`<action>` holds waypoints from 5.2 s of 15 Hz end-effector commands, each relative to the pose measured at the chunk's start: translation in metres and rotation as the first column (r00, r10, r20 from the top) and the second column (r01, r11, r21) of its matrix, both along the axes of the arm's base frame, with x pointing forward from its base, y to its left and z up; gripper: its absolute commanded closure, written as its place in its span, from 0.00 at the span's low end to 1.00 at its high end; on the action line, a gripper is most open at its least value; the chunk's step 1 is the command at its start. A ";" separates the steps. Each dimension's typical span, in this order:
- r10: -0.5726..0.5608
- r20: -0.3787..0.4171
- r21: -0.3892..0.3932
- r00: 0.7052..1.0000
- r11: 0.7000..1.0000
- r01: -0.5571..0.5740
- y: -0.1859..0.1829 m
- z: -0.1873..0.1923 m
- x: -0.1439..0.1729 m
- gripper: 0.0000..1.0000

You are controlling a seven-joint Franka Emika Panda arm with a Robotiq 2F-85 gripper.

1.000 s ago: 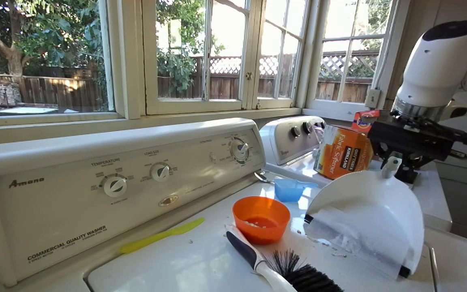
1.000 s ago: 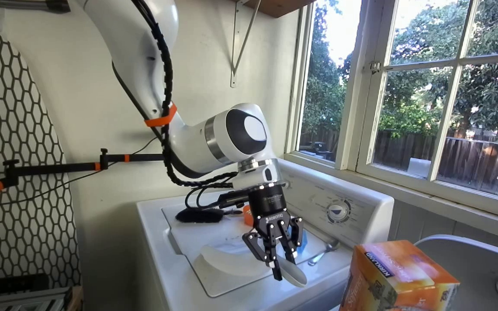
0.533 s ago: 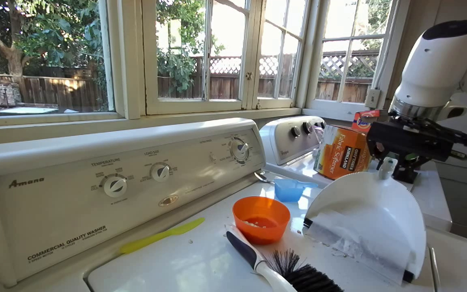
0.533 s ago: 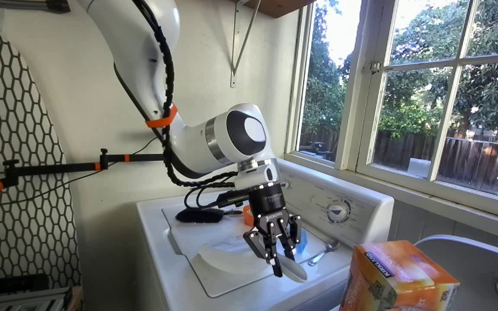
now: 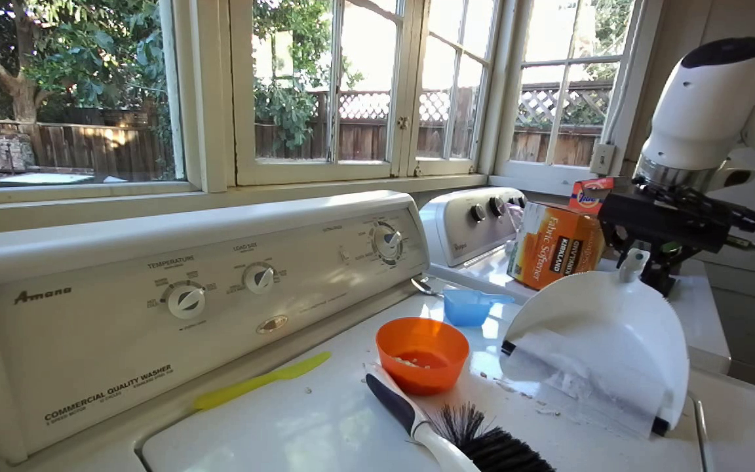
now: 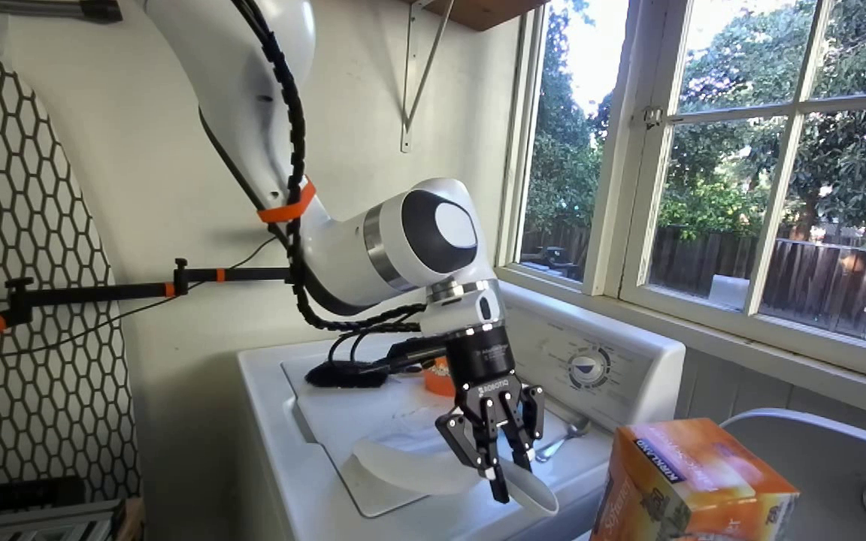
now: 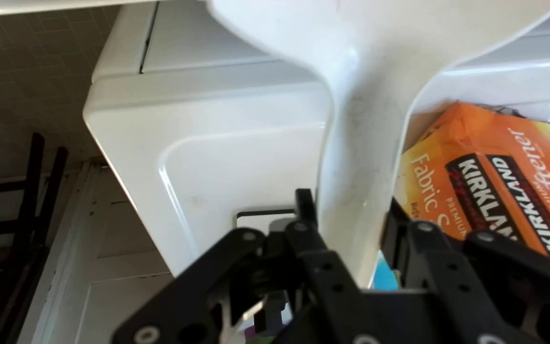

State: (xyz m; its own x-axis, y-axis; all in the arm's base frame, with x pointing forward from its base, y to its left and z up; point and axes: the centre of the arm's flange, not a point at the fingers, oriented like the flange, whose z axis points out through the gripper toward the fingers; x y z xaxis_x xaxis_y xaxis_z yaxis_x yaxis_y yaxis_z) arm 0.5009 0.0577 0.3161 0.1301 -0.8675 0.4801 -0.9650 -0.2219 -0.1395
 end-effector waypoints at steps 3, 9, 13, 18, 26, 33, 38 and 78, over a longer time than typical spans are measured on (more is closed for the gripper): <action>-0.017 0.001 -0.034 1.000 0.999 0.017 -0.026 0.009 -0.002 0.90; -0.029 -0.002 -0.030 1.000 0.999 0.029 -0.038 0.009 -0.002 0.90; -0.029 -0.005 -0.023 1.000 0.999 0.029 -0.038 0.008 -0.002 0.90; 0.004 -0.038 0.007 0.999 1.000 -0.003 -0.036 0.004 -0.002 0.90; -0.003 -0.071 0.062 0.997 0.998 0.007 -0.036 -0.006 0.001 0.90; -0.033 -0.107 0.103 0.994 0.994 0.044 -0.036 -0.018 0.003 0.90; -0.030 -0.132 0.102 0.991 0.994 0.044 -0.039 -0.029 0.003 0.90; -0.042 -0.195 0.069 0.980 0.996 0.056 -0.053 0.036 0.015 0.00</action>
